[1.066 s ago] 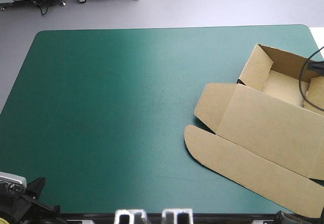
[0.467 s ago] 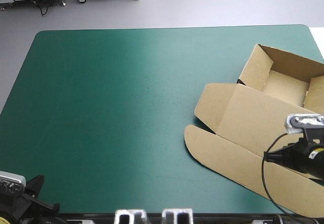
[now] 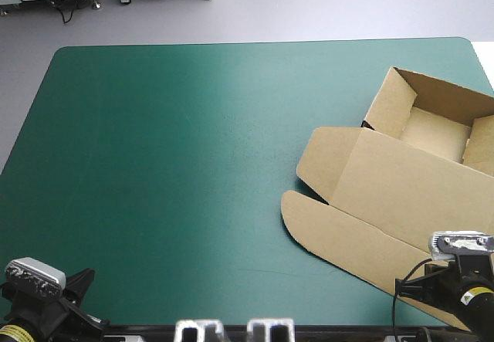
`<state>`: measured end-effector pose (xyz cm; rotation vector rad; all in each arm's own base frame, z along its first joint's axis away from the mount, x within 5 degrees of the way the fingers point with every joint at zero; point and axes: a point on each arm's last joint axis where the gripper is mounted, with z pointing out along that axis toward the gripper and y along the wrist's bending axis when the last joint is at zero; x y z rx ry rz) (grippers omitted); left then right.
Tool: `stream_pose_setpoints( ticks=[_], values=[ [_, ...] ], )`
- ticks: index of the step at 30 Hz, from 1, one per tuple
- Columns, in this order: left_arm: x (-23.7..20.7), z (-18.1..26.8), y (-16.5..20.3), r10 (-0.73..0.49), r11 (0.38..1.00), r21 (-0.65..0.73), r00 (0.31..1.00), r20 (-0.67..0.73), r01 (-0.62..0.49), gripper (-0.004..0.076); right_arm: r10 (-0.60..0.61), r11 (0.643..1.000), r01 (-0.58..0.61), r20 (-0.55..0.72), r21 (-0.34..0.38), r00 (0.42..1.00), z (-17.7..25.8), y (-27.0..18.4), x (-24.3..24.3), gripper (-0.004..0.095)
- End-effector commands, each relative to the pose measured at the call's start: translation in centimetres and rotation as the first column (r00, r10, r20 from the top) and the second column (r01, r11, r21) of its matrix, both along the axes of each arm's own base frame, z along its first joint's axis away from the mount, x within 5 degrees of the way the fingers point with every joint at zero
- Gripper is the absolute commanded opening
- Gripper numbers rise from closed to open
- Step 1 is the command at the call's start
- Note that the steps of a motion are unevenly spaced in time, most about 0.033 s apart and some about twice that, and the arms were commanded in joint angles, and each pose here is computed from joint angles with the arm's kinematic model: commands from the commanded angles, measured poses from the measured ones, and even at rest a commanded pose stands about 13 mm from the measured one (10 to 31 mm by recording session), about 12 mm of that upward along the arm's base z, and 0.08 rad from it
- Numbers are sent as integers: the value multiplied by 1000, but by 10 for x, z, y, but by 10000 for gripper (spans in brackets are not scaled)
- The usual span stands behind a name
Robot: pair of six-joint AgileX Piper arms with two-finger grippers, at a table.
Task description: Fold the box
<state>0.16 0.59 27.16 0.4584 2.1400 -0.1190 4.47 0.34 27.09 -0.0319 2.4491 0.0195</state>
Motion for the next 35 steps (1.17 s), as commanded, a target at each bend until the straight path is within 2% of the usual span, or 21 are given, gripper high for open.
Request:
stream_pose_setpoints(
  ticks=[1,35],
  values=[
    [4,11,-3,-11,1000,-28,998,66,13,-10,-3,1000,3,99,2,995,9,0,1,-15],
    [4,11,-3,-11,1000,-28,998,66,13,-10,-1,1000,1,115,3,993,7,1,2,-15]
  ],
)
